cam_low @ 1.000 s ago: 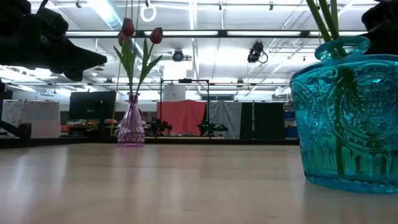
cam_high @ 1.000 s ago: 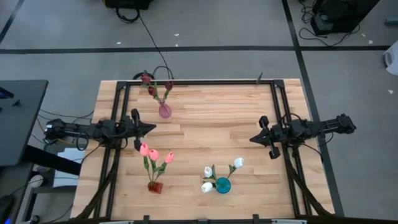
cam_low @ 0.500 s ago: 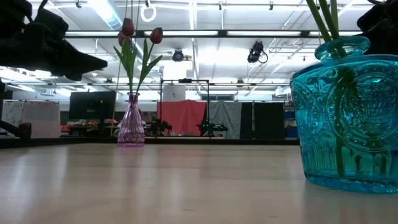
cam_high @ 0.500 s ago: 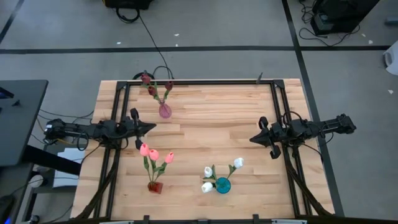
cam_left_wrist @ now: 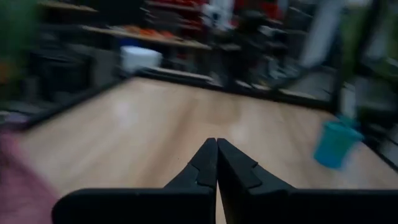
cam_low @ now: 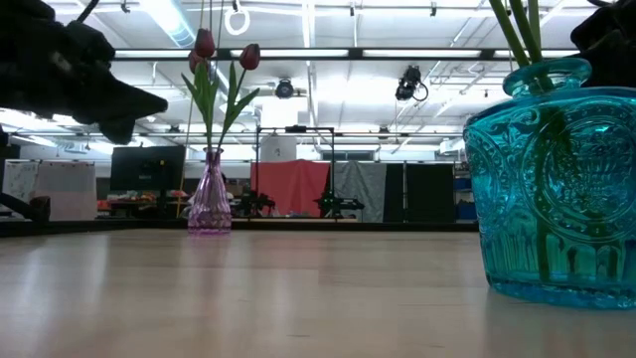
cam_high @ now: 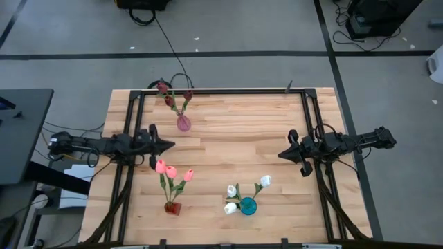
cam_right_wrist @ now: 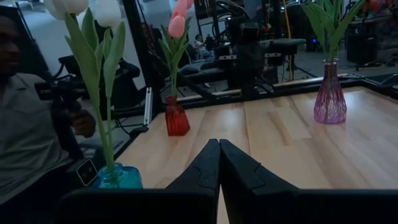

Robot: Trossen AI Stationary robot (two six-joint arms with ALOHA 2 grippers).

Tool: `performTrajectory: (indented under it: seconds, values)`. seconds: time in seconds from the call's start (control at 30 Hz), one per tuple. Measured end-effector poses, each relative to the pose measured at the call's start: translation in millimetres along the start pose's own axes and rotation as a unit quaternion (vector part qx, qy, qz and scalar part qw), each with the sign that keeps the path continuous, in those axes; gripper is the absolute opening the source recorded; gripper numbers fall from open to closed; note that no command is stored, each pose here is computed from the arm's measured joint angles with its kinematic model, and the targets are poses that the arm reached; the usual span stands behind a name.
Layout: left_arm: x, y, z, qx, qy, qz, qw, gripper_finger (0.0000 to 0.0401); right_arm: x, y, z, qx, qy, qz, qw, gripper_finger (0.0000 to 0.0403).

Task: Sort flowers into vase by color
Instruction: Return to Home Position

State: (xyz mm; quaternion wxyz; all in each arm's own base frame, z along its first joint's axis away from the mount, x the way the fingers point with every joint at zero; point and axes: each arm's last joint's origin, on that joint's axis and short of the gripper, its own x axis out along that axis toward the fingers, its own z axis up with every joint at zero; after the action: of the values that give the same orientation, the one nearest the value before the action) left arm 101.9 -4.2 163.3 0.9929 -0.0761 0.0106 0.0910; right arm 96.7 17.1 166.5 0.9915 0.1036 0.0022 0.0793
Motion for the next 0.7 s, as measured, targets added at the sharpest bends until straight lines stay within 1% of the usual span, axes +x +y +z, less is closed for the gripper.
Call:
performTrajectory:
  seconds: [0.1,0.2,0.3,0.43,0.7]
  values:
    - [1.1,-3.5,-4.3,0.004,0.030,-0.059,0.998,0.0010,0.0,0.0,0.0,0.000,0.000,0.000,1.000,0.0019]
    - [0.6,-7.3,-8.0,0.007,0.059,-0.130,0.990,0.0010,0.0,0.0,0.1,0.000,-0.001,0.000,1.000,0.0019]
    - [0.2,-9.9,-8.0,0.006,0.063,-0.172,0.983,0.0010,0.0,0.0,0.1,0.000,-0.001,0.000,1.000,0.0019]
    - [0.0,-10.5,-7.3,0.030,0.056,-0.182,0.981,0.0010,0.0,0.0,0.1,0.000,0.000,0.000,1.000,0.0019]
    - [0.2,-10.3,-6.7,0.029,0.052,-0.176,0.983,0.0010,0.0,0.0,0.2,0.000,-0.001,0.000,1.000,0.0019]
